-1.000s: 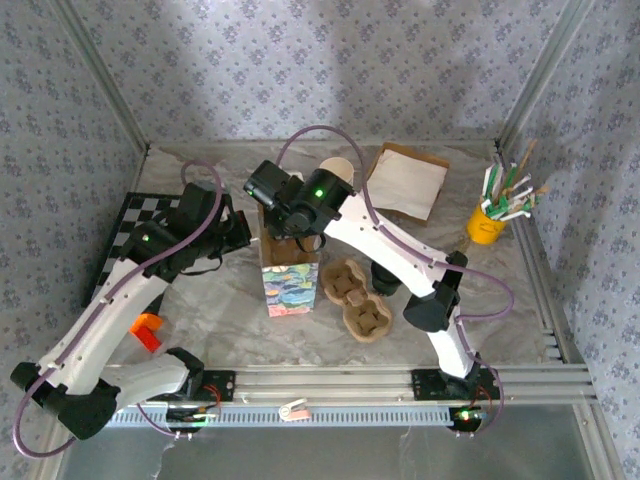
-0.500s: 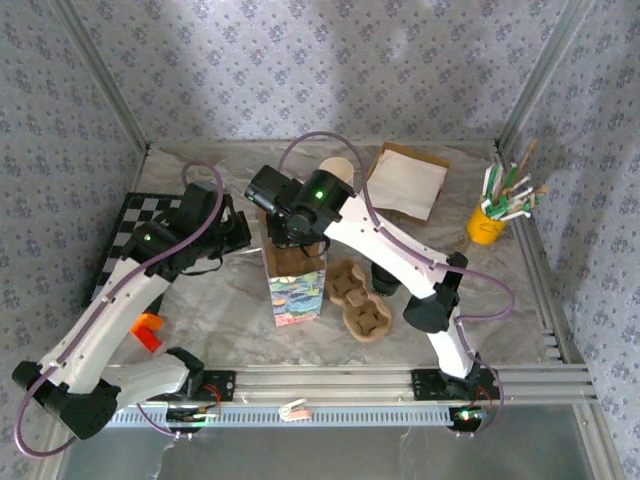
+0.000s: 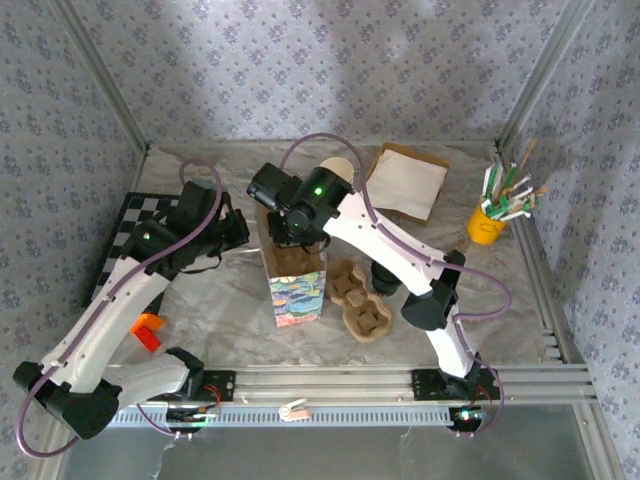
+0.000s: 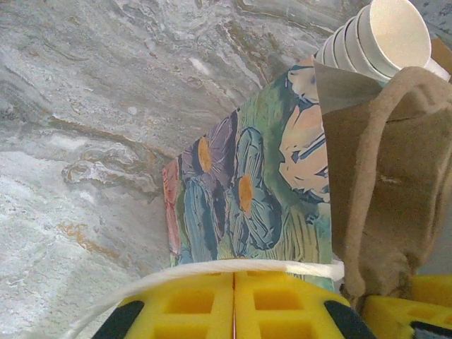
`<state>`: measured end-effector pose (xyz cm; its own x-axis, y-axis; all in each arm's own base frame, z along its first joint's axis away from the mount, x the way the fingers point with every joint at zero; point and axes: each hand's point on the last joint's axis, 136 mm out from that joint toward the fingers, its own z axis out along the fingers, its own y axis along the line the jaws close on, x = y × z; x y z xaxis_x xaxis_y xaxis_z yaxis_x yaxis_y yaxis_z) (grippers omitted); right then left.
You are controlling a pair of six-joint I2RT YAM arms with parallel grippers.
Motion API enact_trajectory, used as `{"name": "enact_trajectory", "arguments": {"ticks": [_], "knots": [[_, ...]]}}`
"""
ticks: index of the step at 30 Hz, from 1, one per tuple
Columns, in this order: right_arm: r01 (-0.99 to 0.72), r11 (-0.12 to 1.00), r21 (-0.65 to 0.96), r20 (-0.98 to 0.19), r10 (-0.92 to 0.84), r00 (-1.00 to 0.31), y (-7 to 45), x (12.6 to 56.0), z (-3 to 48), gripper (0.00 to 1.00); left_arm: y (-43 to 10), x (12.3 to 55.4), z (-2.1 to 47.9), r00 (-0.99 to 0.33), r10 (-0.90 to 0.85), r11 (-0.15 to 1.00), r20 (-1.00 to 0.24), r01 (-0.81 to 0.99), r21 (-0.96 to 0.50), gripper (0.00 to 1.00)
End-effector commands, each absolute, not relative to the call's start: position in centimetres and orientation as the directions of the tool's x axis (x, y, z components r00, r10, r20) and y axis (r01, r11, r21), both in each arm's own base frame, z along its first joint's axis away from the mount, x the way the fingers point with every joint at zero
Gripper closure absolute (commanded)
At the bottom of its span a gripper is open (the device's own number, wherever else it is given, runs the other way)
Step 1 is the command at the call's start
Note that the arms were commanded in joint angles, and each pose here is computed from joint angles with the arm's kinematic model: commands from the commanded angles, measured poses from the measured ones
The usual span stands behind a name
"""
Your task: Pack the takeout coffee
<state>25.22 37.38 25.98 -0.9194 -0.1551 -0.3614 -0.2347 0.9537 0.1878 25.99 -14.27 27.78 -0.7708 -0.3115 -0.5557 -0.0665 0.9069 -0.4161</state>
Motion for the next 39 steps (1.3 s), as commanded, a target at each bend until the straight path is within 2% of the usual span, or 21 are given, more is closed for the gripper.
{"name": "enact_trajectory", "arguments": {"ticks": [1,12,22,27,34,39], "knots": [[-0.232,0.962,0.142,-0.33,-0.175,-0.928,36.9,25.1,24.7,0.69,-13.7,26.0,28.6,-0.747,-0.318,0.907,-0.584,-0.06,-0.418,0.92],[-0.255,0.958,0.133,-0.404,-0.182,-0.897,35.7,24.2,27.9,0.69,-12.9,26.7,27.6,-0.751,-0.325,0.916,-0.575,-0.098,-0.39,0.9],[-0.277,0.943,0.186,-0.323,-0.208,-0.923,36.1,22.4,27.3,0.69,-13.0,27.1,26.7,-0.762,-0.326,0.917,-0.56,-0.11,-0.384,0.9],[-0.269,0.953,0.137,-0.289,-0.222,-0.931,35.4,22.6,25.9,0.69,-12.8,27.1,27.1,-0.753,-0.327,0.917,-0.571,-0.107,-0.385,0.89],[-0.258,0.962,0.091,-0.276,-0.224,-0.934,34.9,23.4,24.8,0.69,-12.9,27.1,27.4,-0.75,-0.329,0.914,-0.574,-0.1,-0.393,0.87],[-0.261,0.958,0.115,-0.305,-0.216,-0.928,35.6,23.9,25.2,0.69,-13.0,26.7,30.3,-0.722,-0.323,0.904,-0.612,-0.045,-0.425,0.82]]}}
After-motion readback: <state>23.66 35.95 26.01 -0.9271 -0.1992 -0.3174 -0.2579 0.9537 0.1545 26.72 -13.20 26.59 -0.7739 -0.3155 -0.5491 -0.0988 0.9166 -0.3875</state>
